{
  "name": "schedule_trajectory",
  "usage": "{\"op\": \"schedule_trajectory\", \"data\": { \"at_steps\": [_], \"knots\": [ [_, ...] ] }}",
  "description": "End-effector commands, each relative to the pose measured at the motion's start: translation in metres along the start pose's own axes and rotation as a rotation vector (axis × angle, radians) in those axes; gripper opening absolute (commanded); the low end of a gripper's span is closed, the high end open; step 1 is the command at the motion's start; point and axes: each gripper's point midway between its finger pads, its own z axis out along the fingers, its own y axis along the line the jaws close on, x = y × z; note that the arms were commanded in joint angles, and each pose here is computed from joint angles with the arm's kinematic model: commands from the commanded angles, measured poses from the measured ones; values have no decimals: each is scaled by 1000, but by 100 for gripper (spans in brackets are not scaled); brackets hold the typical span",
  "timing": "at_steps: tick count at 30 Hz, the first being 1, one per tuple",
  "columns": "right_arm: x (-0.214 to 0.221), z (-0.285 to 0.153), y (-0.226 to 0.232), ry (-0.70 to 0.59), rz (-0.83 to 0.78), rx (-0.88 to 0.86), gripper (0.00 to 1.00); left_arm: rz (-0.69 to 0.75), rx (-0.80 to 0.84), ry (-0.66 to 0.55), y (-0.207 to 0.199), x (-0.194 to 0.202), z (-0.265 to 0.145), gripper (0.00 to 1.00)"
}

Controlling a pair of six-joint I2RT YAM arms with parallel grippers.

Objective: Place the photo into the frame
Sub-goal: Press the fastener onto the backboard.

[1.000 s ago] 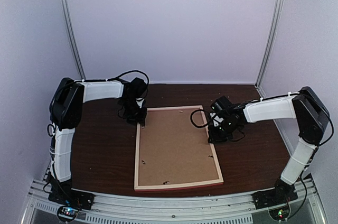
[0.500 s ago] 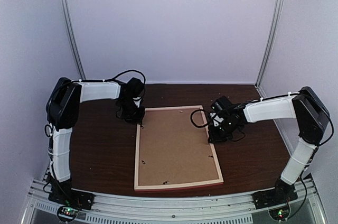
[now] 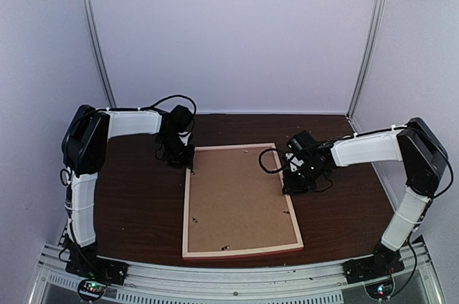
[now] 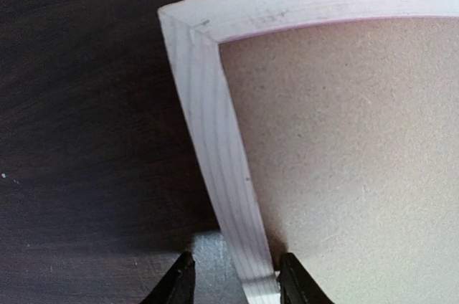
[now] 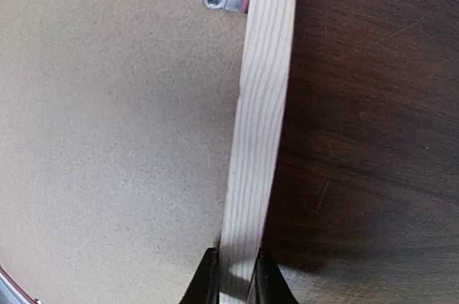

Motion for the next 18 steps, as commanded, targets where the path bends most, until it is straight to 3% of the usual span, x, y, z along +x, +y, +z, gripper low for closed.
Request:
{"op": "schedule_trajectory", "data": {
  "at_steps": [1, 18],
  "knots": [
    [37, 22, -23, 126, -21, 65, 4, 33, 21, 142, -5, 38, 40, 43],
    [39, 24, -24, 129, -19, 65, 4, 43, 49, 163, -12, 44, 41, 52]
  ]
}}
